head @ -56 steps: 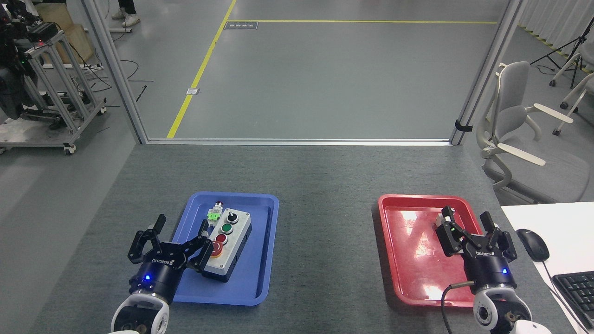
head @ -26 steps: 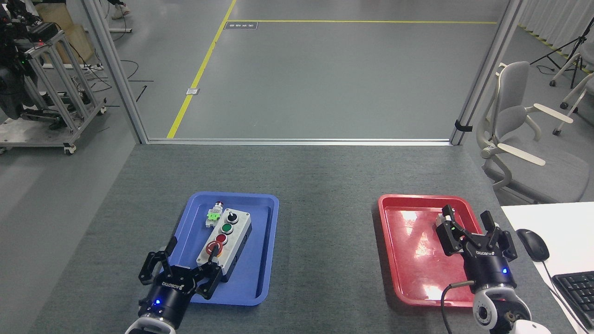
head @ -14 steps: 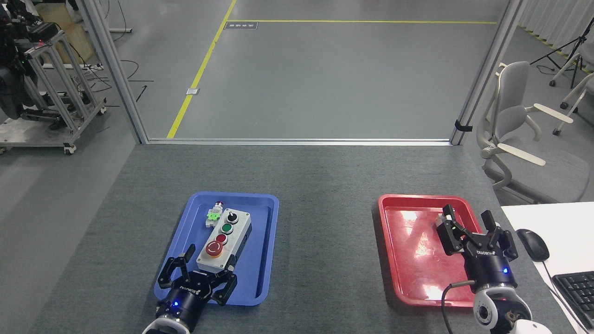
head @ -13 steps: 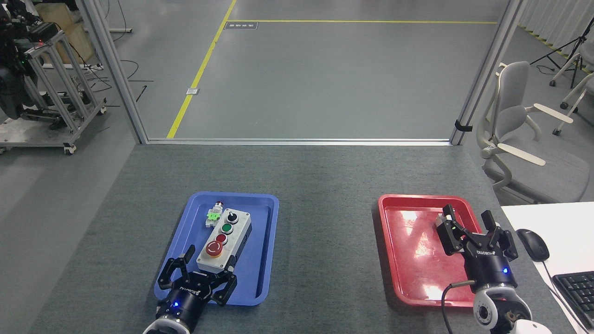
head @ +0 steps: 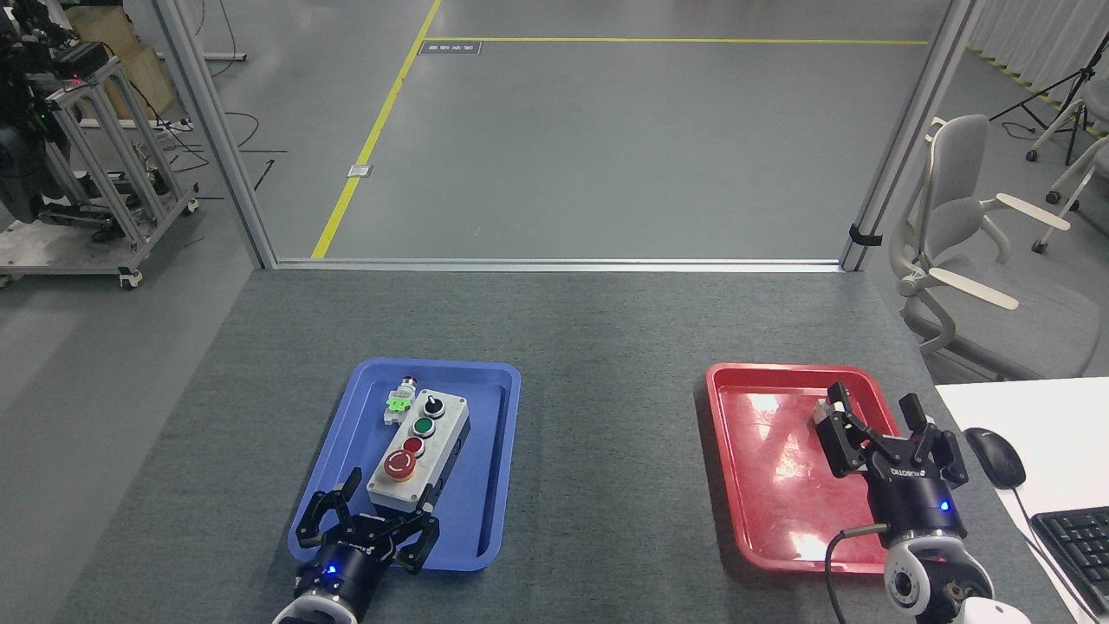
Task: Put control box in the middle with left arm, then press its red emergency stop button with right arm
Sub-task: 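Close the left gripper on the near end of the control box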
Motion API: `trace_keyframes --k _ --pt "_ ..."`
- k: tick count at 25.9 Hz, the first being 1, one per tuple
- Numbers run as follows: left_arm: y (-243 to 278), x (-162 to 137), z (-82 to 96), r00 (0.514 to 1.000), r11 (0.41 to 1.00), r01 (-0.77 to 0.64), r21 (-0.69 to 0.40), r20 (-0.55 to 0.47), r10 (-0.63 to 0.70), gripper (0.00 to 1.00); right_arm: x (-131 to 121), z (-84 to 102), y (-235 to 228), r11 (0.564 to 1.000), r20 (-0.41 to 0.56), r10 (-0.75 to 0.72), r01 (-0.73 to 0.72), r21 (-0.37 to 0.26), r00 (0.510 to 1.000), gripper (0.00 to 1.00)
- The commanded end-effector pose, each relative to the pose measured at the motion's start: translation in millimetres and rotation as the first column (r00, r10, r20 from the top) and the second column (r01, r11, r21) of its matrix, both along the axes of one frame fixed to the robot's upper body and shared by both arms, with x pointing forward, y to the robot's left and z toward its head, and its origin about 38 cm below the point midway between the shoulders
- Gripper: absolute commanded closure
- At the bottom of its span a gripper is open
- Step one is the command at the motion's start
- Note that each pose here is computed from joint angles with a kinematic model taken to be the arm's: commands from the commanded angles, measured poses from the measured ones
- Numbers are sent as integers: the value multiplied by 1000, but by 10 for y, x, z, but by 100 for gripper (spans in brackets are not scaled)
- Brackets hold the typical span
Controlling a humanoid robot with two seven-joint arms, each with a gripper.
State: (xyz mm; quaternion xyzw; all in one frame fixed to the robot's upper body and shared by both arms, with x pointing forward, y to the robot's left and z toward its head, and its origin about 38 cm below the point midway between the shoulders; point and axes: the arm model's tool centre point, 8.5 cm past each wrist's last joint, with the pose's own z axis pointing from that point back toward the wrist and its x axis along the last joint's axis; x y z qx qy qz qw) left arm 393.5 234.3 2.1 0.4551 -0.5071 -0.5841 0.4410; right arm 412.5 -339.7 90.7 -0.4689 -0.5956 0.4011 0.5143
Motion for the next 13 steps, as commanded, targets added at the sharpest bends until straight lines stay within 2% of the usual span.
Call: trace_keyframes --k 1,13 --pt "0 69 -23 1000 1000 -6 -3 -3 6 3 -1 0 0 1000 0 1 -1 4 1000 1" --pt "3 128 -209 998 1000 -19 -12 -54 18 3 4 6 -1 1000 2 0 0 5 1000 1"
